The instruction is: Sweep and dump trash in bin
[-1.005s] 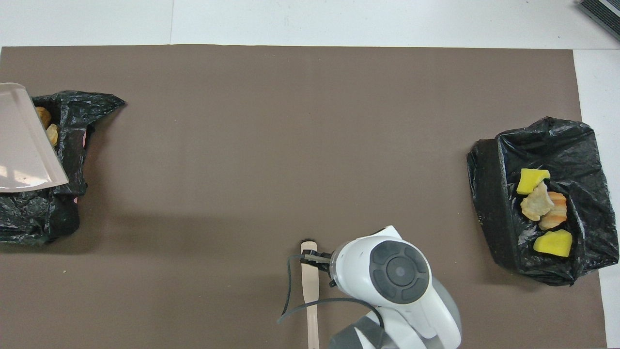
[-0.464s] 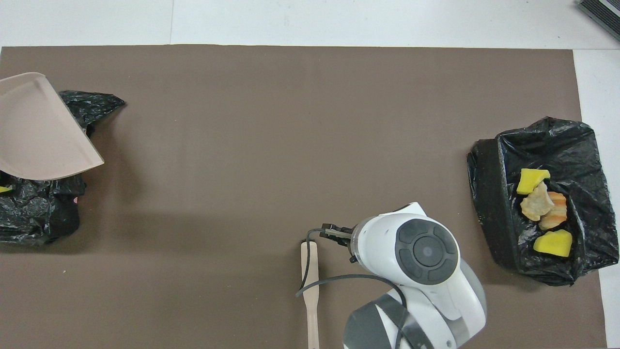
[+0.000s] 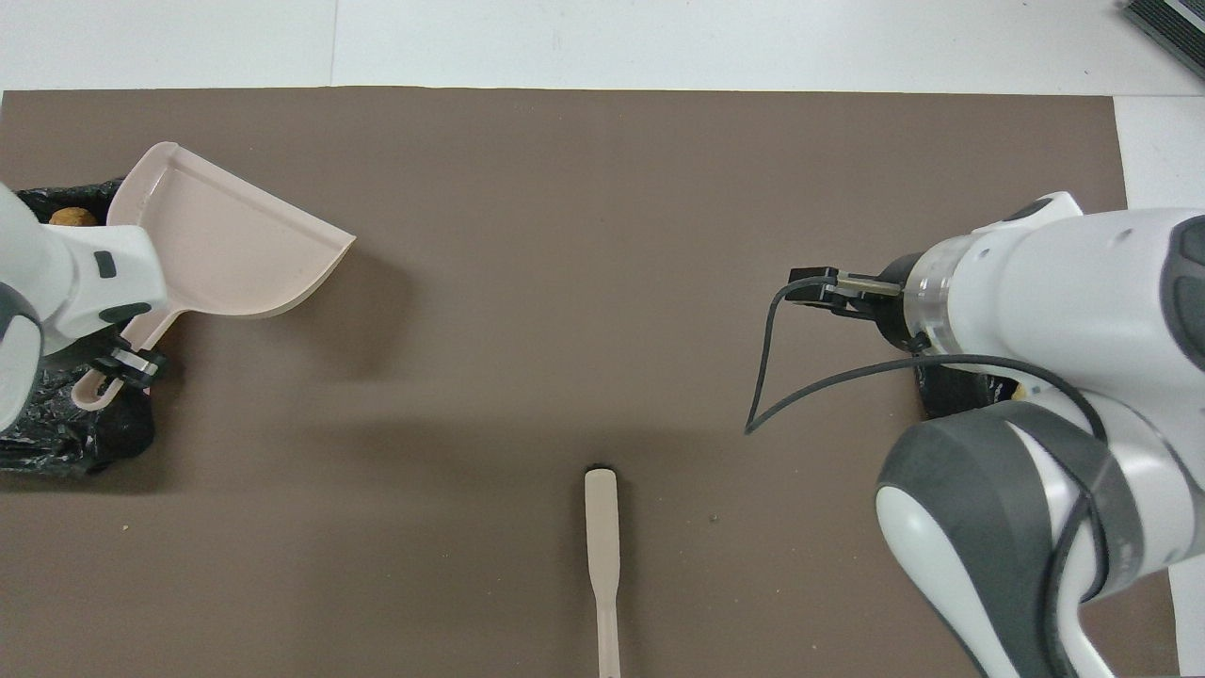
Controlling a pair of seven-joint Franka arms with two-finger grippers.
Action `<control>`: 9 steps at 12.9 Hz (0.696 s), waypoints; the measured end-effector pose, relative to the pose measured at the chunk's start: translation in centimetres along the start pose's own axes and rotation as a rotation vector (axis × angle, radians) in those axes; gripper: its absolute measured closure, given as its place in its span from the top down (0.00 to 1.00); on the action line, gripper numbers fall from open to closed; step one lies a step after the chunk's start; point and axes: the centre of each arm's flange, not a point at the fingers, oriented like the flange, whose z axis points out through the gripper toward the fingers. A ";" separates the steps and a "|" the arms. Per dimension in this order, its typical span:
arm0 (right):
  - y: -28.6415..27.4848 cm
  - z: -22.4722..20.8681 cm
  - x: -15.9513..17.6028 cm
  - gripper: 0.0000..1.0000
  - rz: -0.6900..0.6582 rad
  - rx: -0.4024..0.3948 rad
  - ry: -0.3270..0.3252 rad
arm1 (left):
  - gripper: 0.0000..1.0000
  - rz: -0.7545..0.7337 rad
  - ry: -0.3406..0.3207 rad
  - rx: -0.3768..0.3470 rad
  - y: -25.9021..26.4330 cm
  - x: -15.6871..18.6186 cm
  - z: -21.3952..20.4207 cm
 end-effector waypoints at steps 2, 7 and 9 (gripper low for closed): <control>1.0 -2.0 0.7 1.00 0.006 -0.038 -0.013 | 0.31 0.022 0.023 -0.005 5.3 1.4 -1.3; 3.9 -5.3 2.5 1.00 -0.073 -0.119 -0.073 | 0.31 -0.044 0.108 -0.114 17.1 4.3 -2.6; 5.1 -5.4 3.2 1.00 -0.101 -0.124 -0.088 | 0.31 -0.114 0.129 -0.177 22.7 6.6 -1.2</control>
